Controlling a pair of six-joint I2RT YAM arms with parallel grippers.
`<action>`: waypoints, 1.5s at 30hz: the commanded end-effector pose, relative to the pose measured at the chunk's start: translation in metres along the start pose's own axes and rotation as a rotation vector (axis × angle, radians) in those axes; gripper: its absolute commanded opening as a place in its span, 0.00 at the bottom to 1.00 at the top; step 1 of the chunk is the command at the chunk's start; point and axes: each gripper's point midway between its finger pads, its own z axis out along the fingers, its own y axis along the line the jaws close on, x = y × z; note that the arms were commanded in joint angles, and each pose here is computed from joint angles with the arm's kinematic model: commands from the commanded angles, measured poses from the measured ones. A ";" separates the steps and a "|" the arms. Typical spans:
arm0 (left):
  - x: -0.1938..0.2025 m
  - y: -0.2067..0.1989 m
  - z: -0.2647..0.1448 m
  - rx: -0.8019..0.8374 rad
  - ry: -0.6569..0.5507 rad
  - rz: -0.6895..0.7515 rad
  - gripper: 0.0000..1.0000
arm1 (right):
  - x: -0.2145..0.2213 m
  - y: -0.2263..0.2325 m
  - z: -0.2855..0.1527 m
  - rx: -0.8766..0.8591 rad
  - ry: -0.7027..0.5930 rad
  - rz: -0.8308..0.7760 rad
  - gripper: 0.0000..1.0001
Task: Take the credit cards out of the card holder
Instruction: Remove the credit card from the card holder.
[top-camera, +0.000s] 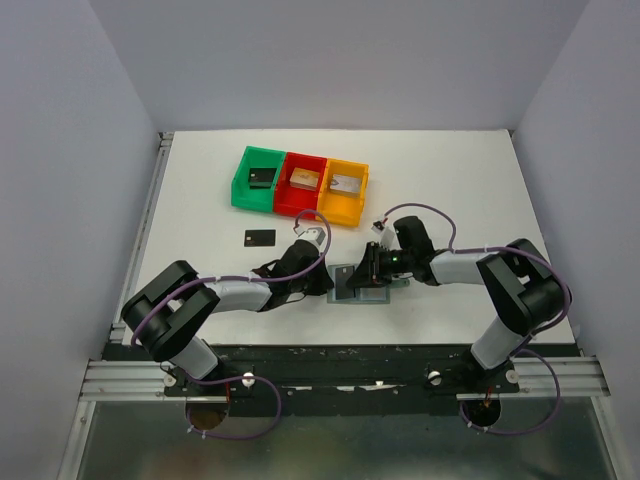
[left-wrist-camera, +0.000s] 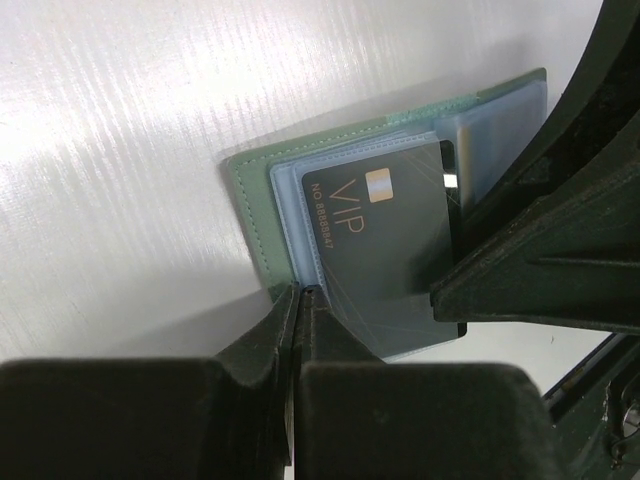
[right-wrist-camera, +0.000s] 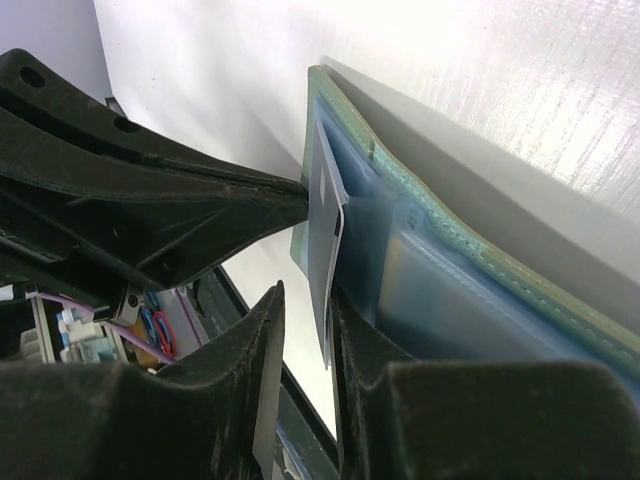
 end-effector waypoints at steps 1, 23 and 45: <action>0.036 0.031 -0.001 -0.098 0.109 0.002 0.04 | -0.004 0.002 -0.005 0.003 -0.016 -0.022 0.31; 0.038 0.040 0.002 -0.136 0.131 -0.005 0.00 | -0.007 -0.005 -0.018 0.024 -0.039 -0.015 0.30; 0.041 0.044 0.001 -0.149 0.136 -0.009 0.00 | -0.011 -0.014 -0.026 0.052 -0.070 0.006 0.21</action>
